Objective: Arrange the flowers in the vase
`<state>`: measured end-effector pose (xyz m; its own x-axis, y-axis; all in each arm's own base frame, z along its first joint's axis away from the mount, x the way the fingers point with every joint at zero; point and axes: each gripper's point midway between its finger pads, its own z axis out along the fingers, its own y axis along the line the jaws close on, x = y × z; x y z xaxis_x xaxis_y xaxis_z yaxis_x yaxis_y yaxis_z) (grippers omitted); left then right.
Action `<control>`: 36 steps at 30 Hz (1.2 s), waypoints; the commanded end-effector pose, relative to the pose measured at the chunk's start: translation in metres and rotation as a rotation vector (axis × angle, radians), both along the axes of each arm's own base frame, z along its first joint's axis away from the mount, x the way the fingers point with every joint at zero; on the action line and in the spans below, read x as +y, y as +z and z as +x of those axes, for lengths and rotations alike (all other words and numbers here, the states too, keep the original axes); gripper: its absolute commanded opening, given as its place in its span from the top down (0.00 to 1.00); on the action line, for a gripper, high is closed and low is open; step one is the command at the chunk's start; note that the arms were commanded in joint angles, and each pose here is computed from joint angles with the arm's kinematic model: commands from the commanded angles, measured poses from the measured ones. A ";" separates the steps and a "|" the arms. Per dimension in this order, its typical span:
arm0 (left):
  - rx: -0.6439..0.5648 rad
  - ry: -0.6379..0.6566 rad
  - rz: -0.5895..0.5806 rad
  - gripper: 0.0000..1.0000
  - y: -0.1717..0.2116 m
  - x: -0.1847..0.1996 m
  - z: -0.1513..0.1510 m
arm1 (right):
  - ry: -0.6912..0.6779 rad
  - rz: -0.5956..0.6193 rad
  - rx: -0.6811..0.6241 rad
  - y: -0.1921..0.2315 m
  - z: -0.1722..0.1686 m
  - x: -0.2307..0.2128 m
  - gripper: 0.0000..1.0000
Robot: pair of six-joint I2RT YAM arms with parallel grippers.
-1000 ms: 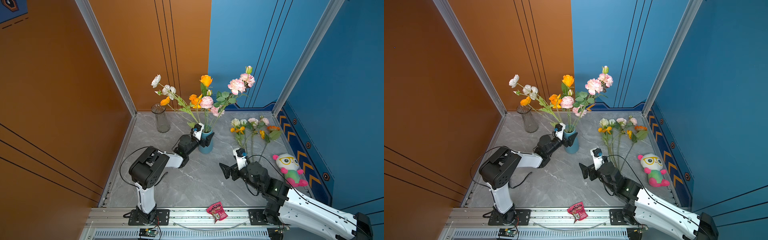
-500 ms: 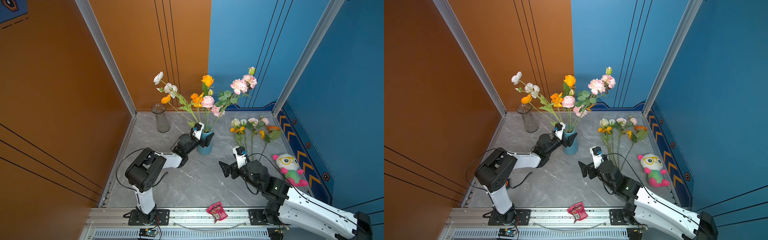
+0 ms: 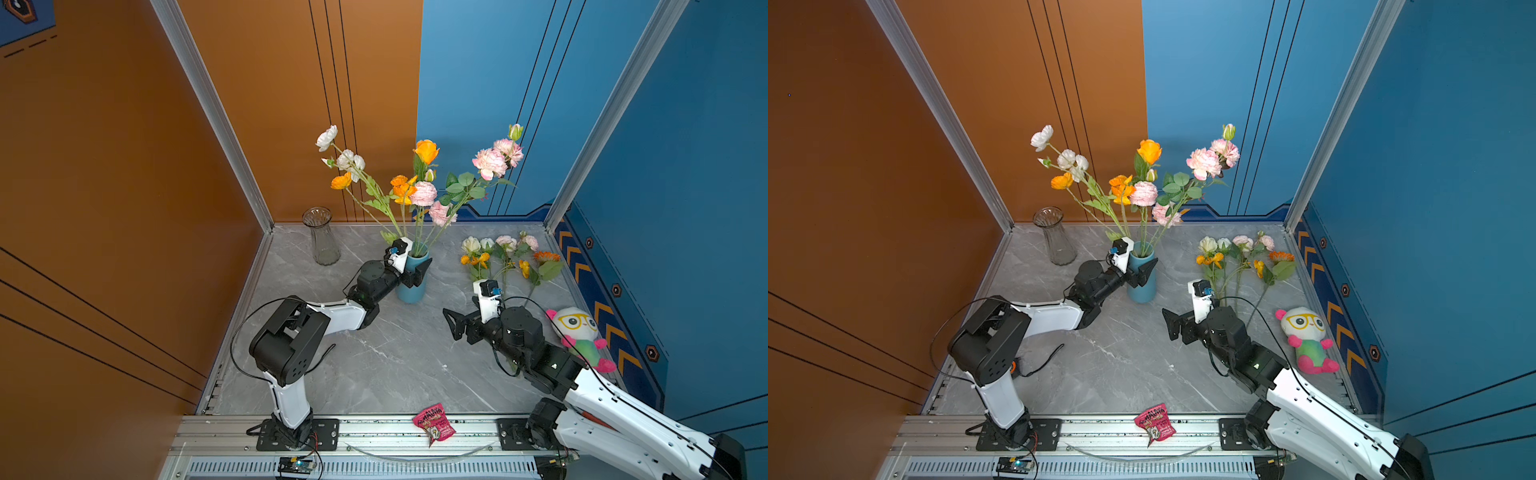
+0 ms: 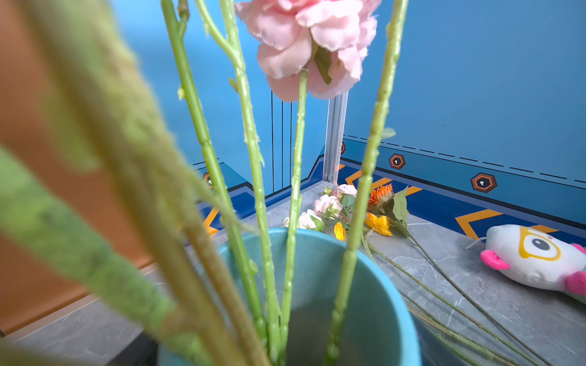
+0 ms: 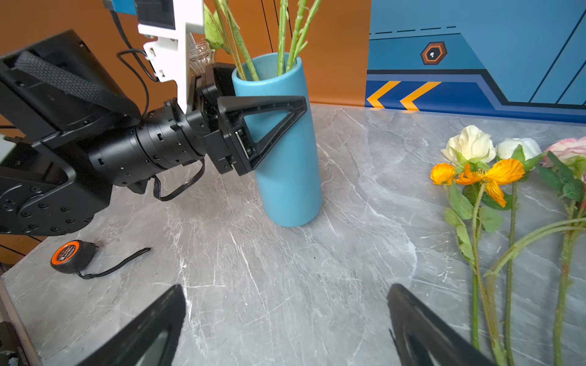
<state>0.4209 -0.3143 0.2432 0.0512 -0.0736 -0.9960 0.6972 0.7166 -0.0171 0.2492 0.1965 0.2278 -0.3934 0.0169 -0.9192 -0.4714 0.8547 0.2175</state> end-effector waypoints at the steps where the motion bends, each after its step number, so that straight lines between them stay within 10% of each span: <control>1: -0.337 0.026 -0.177 0.75 0.127 0.011 -0.017 | 0.017 0.016 -0.014 0.011 0.004 0.003 0.00; 36: -0.409 0.149 -0.254 0.76 0.129 0.013 0.137 | -0.022 0.001 0.014 0.010 0.117 -0.003 0.00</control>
